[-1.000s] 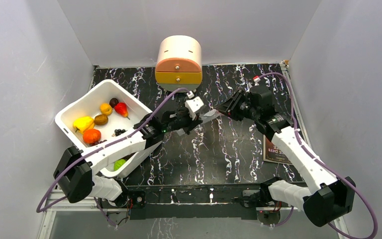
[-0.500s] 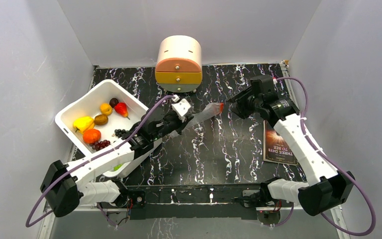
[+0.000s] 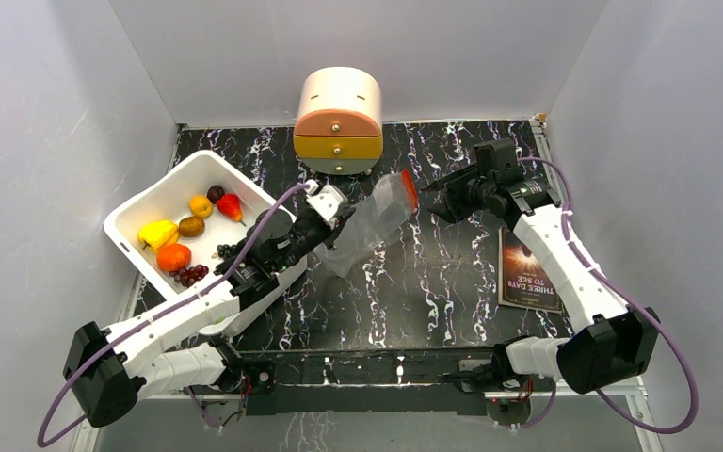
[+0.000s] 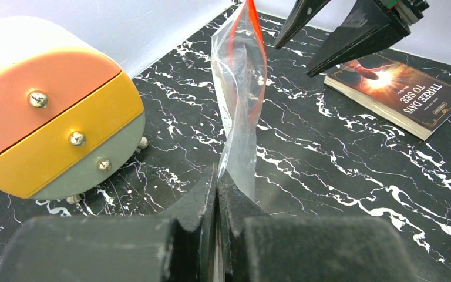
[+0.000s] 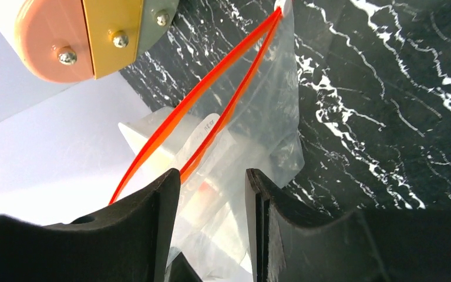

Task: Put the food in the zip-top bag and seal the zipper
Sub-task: Pick up the zipper food storage bag at the center of the board.

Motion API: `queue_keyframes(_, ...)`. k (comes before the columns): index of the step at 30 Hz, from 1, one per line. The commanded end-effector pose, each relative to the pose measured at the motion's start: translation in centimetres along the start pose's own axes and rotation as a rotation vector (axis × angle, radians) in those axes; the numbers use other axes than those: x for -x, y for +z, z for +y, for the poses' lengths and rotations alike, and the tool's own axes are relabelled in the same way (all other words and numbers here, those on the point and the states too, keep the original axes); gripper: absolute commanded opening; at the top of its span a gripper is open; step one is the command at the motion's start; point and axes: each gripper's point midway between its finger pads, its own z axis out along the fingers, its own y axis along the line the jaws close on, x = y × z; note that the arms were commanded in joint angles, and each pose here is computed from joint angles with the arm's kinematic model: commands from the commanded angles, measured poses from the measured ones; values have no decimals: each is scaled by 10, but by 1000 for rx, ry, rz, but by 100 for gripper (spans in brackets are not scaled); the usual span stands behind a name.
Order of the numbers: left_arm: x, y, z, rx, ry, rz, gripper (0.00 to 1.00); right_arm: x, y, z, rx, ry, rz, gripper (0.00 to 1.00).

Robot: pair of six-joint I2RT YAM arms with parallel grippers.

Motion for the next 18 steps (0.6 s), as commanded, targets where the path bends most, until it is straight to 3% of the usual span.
queue_keyframes(1,20,-4,-2,-3,-13,-87,0,-12,-2,20,79,38,78,43)
queue_keyframes(18,26,-12,-11,-52,-36,-117,0,-25,22,5,4,115,179,47)
